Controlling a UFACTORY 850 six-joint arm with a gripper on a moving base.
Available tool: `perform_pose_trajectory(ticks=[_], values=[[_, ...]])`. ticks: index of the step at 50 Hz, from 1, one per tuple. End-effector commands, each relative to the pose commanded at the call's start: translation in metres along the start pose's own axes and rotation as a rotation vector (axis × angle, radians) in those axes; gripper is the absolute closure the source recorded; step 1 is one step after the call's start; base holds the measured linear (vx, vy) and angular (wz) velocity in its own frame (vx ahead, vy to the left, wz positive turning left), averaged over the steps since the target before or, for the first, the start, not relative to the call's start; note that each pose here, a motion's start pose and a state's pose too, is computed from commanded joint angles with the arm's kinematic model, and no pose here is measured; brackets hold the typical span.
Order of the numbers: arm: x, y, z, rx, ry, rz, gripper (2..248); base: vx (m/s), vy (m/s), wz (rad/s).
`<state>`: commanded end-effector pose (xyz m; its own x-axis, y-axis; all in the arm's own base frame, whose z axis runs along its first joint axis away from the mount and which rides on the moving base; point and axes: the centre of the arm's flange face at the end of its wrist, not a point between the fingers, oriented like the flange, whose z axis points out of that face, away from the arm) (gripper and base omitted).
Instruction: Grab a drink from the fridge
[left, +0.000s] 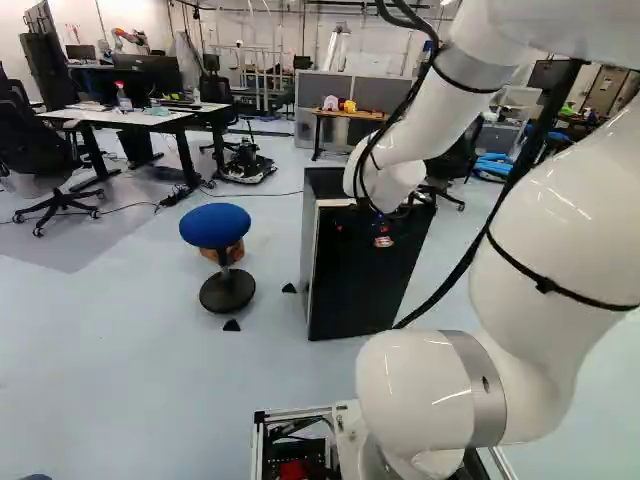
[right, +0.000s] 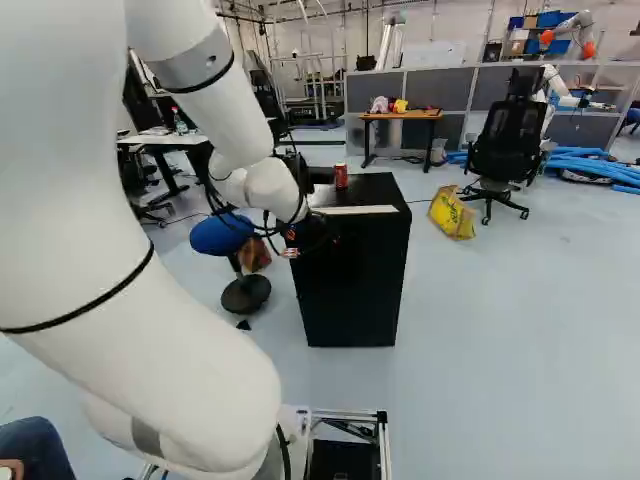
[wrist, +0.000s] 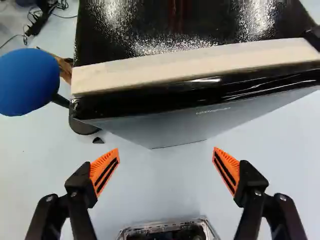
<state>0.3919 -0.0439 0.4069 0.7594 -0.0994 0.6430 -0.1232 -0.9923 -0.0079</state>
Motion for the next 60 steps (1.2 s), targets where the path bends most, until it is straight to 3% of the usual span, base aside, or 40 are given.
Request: perform_pose_trajectory(ticks=[14, 32, 60], values=[[-0.009, 0.003, -0.018, -0.004, 0.149, 0.004, 3, 0.0, 0.0, 0.0], [0.007, 0.003, -0.022, -0.005, 0.337, 0.004, 3, 0.0, 0.0, 0.0], [0.059, 0.006, 0.001, -0.012, 0.506, 0.008, 3, 0.0, 0.0, 0.0]])
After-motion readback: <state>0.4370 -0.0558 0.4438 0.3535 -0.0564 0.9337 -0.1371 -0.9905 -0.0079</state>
